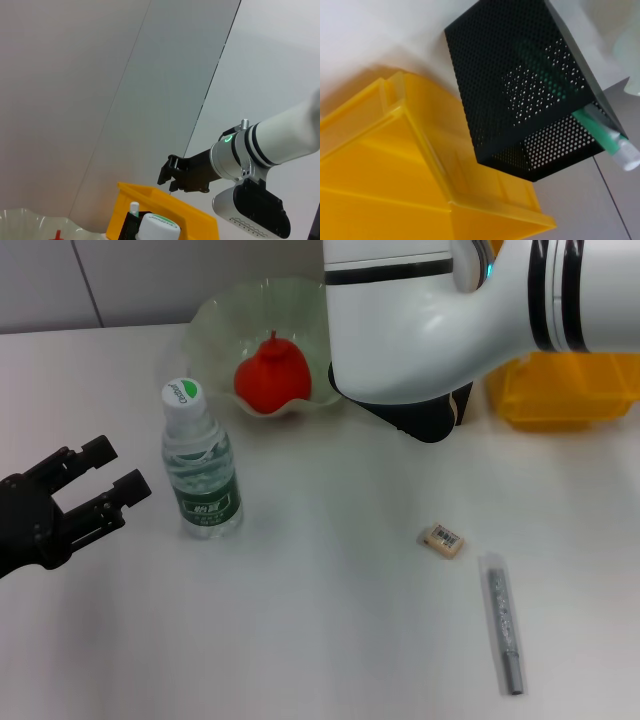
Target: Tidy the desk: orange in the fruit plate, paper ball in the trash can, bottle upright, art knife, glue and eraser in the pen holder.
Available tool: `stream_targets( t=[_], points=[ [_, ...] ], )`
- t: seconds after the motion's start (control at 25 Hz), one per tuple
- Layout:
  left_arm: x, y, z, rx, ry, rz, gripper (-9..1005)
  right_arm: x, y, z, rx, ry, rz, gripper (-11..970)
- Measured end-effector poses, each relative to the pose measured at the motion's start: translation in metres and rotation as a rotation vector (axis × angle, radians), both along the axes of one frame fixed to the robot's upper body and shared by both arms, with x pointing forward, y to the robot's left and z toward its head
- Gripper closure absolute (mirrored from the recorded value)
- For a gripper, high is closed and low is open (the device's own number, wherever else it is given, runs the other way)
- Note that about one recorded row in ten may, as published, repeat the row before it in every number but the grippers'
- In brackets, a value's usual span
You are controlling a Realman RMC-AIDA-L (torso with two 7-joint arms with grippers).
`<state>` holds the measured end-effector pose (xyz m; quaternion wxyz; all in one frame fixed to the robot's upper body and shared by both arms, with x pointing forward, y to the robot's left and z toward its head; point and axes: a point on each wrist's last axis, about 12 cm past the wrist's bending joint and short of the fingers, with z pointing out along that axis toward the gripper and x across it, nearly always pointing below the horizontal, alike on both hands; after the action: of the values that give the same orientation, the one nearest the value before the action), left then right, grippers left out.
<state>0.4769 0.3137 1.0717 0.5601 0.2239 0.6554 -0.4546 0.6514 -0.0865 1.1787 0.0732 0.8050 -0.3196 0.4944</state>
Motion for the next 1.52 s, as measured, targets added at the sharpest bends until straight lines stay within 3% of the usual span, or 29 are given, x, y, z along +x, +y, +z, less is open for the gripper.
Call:
stream_targets(
  t=[0.28, 0.44, 0.64, 0.88, 1.0, 1.04, 1.28, 1.52],
  points=[
    [-0.001, 0.001, 0.000, -0.002, 0.001, -0.001, 209, -0.004, 0.004, 0.004, 0.064, -0.001, -0.025, 679],
    [-0.001, 0.001, 0.001, -0.003, 0.003, -0.003, 209, -0.009, 0.003, 0.018, 0.220, 0.030, -0.058, 679],
    [-0.001, 0.001, 0.000, 0.000, 0.002, -0.006, 209, -0.011, 0.004, 0.028, 0.312, 0.039, -0.076, 680],
    [-0.002, -0.001, 0.000, -0.004, 0.006, -0.014, 209, -0.021, -0.002, 0.055, 0.559, 0.067, -0.094, 682],
    [-0.003, -0.001, 0.001, -0.010, 0.004, -0.023, 209, -0.036, -0.015, 0.070, 0.760, 0.093, -0.087, 683],
    [-0.003, -0.001, 0.001, -0.010, 0.004, -0.023, 209, -0.036, -0.015, 0.070, 0.760, 0.093, -0.087, 683],
    [-0.003, 0.000, 0.002, -0.012, -0.001, -0.032, 209, -0.065, -0.037, 0.073, 1.101, 0.089, -0.123, 684],
    [-0.001, 0.000, 0.004, -0.009, -0.005, -0.041, 209, -0.076, -0.047, 0.059, 1.254, 0.069, -0.220, 685]
  ],
)
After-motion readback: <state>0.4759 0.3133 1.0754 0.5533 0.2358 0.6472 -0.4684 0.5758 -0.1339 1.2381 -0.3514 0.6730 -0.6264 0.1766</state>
